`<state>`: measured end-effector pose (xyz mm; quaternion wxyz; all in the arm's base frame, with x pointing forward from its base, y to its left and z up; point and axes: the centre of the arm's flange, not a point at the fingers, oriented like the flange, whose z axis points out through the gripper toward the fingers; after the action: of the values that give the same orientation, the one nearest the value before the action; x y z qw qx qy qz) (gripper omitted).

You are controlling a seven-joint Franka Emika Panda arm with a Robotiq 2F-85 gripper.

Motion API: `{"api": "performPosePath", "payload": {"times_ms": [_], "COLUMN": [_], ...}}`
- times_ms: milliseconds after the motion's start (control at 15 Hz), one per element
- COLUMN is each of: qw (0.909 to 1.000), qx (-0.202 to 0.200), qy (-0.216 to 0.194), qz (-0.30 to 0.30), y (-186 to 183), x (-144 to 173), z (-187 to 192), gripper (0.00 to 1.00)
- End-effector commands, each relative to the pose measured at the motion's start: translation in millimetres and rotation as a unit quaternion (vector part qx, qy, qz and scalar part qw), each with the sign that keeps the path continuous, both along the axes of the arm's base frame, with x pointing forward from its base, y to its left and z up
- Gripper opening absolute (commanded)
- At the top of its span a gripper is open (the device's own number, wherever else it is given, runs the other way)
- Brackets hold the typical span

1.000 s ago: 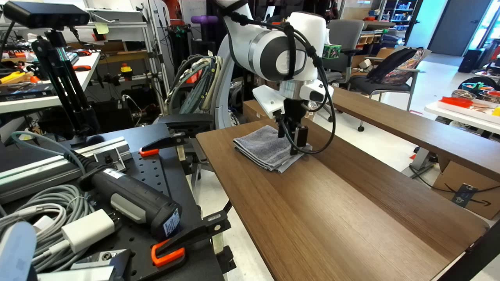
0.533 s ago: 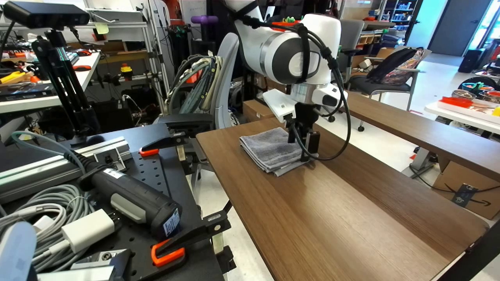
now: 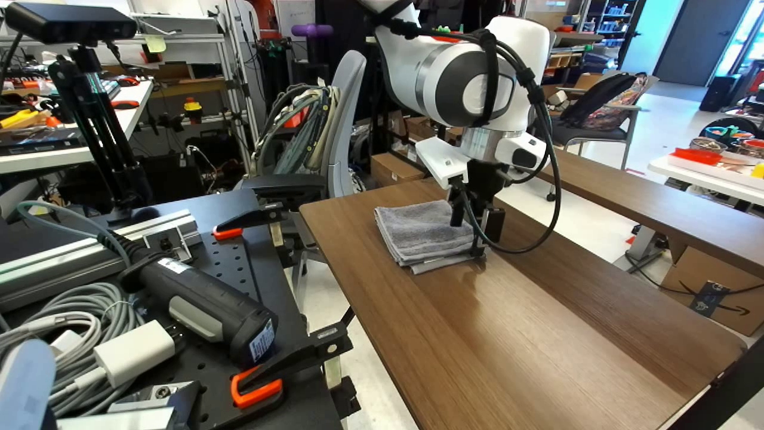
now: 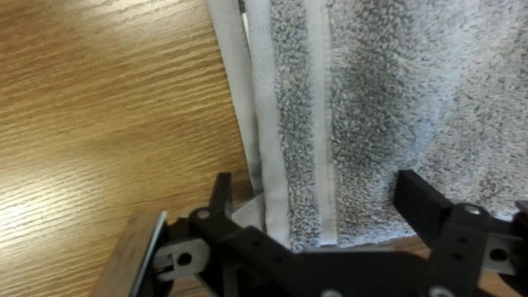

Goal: Move the grey towel to the right then push it to the left

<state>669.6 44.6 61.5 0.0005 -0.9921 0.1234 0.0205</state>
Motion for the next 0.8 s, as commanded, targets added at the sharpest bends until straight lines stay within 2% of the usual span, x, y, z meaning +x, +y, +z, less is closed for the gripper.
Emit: {"api": "performPosePath", "payload": {"times_ms": [0, 267, 733], "qw": [0.9999, 0.9995, 0.9992], "qx": [0.004, 0.011, 0.001], "qy": [0.004, 0.0, 0.01], "qz": [0.009, 0.031, 0.039], "y": [13.5, 40.5, 61.5], "x": [-4.6, -24.1, -18.6], "z": [7.2, 14.4, -1.0], "gripper": [1.0, 1.0, 1.0]}}
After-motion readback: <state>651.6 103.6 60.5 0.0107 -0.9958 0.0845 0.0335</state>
